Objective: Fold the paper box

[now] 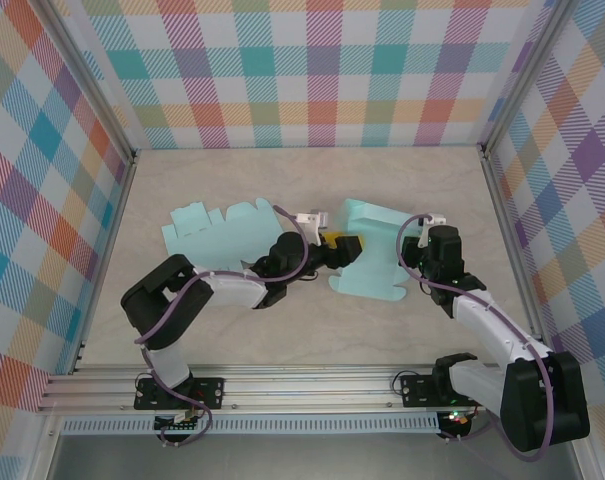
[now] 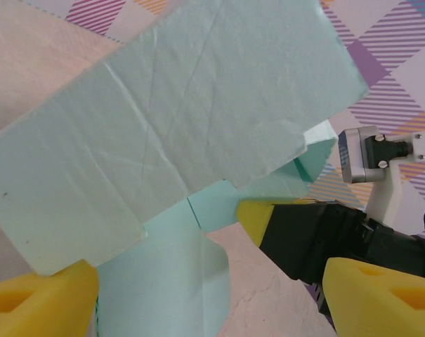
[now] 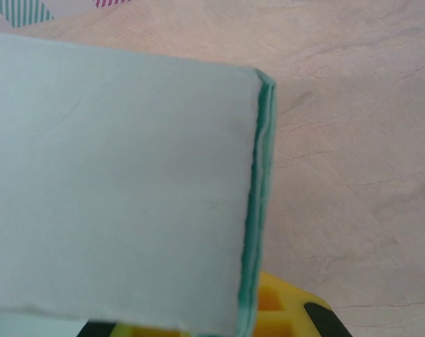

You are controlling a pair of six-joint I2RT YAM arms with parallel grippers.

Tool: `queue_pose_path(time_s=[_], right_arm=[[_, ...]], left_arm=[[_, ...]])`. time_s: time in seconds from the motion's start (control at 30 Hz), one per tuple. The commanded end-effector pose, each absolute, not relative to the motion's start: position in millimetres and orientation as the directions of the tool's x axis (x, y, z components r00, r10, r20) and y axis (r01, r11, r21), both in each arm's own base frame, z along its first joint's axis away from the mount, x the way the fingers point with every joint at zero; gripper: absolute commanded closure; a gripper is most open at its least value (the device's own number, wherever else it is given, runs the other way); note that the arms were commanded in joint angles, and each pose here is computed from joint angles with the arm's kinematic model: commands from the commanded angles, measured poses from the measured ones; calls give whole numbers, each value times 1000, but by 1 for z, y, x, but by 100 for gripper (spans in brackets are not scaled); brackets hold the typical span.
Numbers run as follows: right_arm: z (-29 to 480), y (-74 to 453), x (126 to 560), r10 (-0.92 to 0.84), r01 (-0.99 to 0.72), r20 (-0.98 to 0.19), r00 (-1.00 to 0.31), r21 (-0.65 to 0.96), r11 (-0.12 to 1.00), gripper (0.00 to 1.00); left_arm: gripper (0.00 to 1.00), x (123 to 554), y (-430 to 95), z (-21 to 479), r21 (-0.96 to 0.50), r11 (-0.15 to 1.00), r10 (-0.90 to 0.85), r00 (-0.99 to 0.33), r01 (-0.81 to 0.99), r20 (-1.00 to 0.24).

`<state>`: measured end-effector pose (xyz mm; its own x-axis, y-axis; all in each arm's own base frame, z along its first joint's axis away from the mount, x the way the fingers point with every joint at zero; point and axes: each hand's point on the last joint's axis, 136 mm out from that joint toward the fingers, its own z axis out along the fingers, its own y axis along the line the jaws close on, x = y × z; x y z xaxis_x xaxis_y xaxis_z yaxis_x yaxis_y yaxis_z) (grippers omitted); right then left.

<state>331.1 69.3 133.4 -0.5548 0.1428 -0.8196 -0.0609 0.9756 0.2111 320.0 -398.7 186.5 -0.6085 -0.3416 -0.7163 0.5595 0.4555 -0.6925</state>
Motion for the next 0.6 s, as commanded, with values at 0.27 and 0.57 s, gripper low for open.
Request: queue_pose_path(time_s=[0.27, 0.57], right_arm=[[136, 74, 330, 133, -86, -825, -549, 214, 973, 100], [135, 71, 330, 139, -70, -822, -552, 211, 975, 100]], left_arm=[[50, 321, -422, 216, -648, 363, -378, -529, 669, -759], [41, 292, -386, 190, -504, 510, -175, -490, 697, -854]])
